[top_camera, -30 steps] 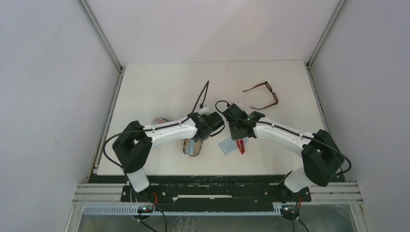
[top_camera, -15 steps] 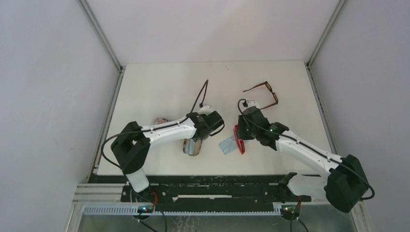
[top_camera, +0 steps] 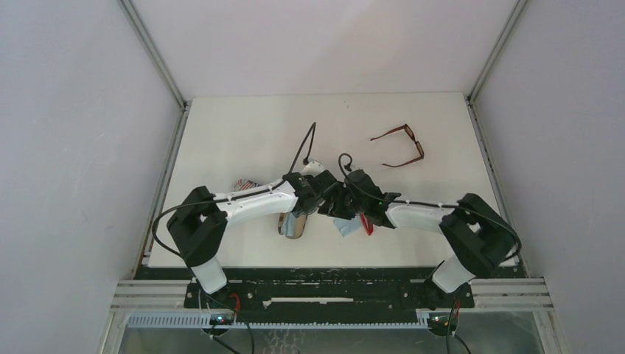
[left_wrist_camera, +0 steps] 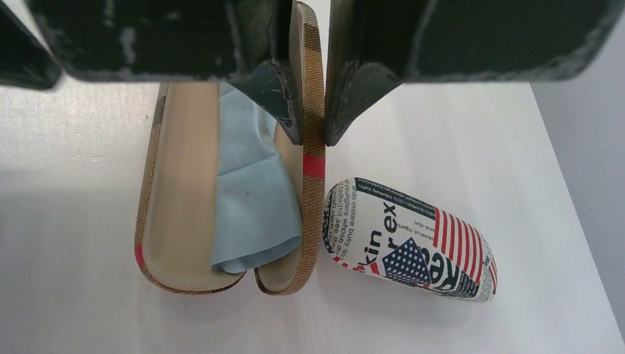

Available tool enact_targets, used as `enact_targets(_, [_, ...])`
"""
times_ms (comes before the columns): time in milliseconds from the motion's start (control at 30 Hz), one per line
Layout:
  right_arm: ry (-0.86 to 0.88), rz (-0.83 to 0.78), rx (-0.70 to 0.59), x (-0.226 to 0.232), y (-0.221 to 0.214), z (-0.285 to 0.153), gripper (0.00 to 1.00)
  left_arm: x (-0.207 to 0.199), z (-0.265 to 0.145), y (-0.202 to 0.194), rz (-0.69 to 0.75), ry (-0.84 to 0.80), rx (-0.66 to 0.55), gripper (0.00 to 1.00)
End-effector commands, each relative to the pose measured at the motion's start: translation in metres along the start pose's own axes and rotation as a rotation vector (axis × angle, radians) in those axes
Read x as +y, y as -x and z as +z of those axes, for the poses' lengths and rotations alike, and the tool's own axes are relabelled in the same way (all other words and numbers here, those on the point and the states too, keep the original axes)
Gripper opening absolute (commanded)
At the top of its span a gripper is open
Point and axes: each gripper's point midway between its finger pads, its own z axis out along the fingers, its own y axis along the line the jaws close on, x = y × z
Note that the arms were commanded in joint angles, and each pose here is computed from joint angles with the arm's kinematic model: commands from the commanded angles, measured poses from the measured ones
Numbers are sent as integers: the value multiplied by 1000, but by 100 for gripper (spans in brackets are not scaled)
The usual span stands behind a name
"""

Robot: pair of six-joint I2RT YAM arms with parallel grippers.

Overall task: Organize the sunglasses
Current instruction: Place the sunglasses at the center of the board.

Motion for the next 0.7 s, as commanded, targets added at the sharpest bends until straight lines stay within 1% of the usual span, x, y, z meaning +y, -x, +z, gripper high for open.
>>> enact_targets(0, [187,64,-6,52,12,21,40,6,-10,6,-48,-16,-37,20])
enact_targets(200, [209,85,29,57,6,43,42,5,-10,5,-47,-20,-33,20])
enact_targets(400, [203,92,59,57,2,60,42,4,-10,5,-47,-31,-30,20])
enact_targets(467, [184,90,72,55,0,65,39,4,-11,5,-47,-32,-30,21])
enact_targets(533, [164,89,86,50,-3,70,35,4,-12,5,-50,-34,-32,21])
enact_targets(667, [138,87,91,43,-7,74,17,3,-14,6,-56,-47,-34,23])
